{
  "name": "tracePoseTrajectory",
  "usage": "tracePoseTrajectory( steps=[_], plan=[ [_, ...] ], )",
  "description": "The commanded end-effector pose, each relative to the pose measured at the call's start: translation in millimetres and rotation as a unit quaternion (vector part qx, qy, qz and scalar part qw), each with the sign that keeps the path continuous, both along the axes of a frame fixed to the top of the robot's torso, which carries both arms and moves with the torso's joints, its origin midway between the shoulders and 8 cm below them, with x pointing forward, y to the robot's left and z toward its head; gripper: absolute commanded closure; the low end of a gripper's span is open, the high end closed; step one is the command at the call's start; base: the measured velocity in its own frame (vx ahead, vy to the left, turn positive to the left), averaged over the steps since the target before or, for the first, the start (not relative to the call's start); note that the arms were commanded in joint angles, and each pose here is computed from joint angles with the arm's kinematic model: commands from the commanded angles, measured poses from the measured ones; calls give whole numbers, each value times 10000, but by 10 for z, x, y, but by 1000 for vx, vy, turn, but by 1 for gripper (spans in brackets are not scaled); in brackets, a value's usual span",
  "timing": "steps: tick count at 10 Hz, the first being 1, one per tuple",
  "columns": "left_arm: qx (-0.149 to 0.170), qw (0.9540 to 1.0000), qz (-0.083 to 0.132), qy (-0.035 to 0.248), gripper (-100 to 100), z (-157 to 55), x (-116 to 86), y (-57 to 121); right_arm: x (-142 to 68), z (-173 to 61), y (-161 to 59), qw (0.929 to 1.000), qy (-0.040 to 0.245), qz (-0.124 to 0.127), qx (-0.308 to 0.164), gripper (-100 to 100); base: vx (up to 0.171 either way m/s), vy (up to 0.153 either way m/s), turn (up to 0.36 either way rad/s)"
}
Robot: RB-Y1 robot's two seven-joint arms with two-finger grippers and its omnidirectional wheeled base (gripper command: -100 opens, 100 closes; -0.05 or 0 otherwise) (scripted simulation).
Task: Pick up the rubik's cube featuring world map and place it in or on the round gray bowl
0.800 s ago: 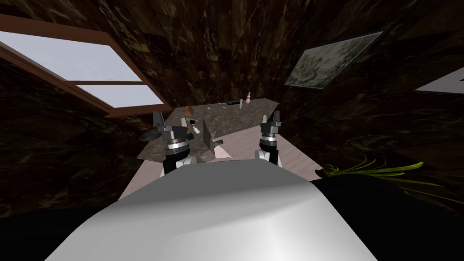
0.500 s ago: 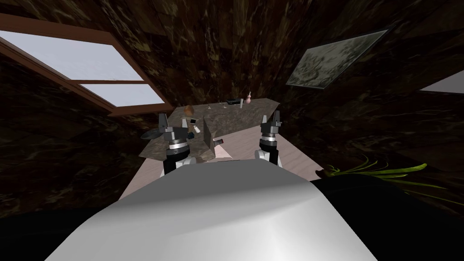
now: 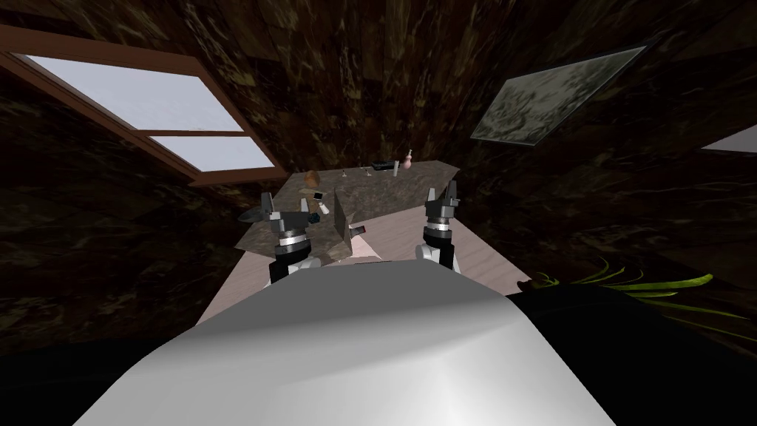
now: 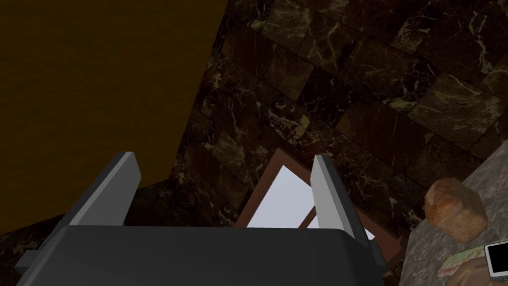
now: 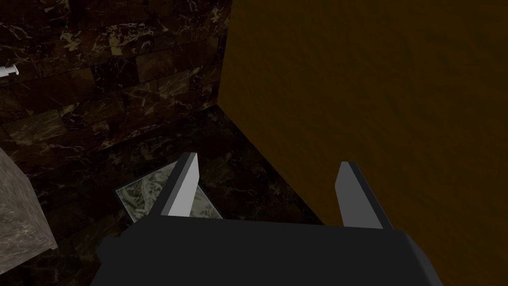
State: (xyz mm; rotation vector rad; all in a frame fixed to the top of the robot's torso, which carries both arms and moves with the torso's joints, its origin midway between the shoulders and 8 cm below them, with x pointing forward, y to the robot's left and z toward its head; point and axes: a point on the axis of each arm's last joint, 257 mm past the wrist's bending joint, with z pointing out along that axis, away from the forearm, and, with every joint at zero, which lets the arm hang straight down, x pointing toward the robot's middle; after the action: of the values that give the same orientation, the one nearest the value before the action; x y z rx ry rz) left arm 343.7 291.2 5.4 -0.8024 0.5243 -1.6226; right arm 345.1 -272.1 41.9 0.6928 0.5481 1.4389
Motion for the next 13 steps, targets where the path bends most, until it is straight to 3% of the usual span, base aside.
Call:
tracePoseTrajectory(
  steps=[1,4,6,9,13],
  plan=[
    [-354,9993,-157,-6,-100,-84,12,77,0,0,0,10000,0,0,0,0,-43,-18,64],
    [-1029,9939,-391,5,-100,-282,32,232,0,0,0,10000,0,0,0,0,-41,-14,67],
    [-1496,9874,-515,24,-100,-439,50,341,0,0,0,10000,0,0,0,0,-41,-11,67],
    [-2161,9740,-669,90,-100,-711,93,482,0,0,0,10000,0,0,0,0,-22,4,46],
    [-2928,9521,-831,292,-100,-1131,188,594,0,0,0,10000,0,0,-1,0,3,30,25]
  ],
)
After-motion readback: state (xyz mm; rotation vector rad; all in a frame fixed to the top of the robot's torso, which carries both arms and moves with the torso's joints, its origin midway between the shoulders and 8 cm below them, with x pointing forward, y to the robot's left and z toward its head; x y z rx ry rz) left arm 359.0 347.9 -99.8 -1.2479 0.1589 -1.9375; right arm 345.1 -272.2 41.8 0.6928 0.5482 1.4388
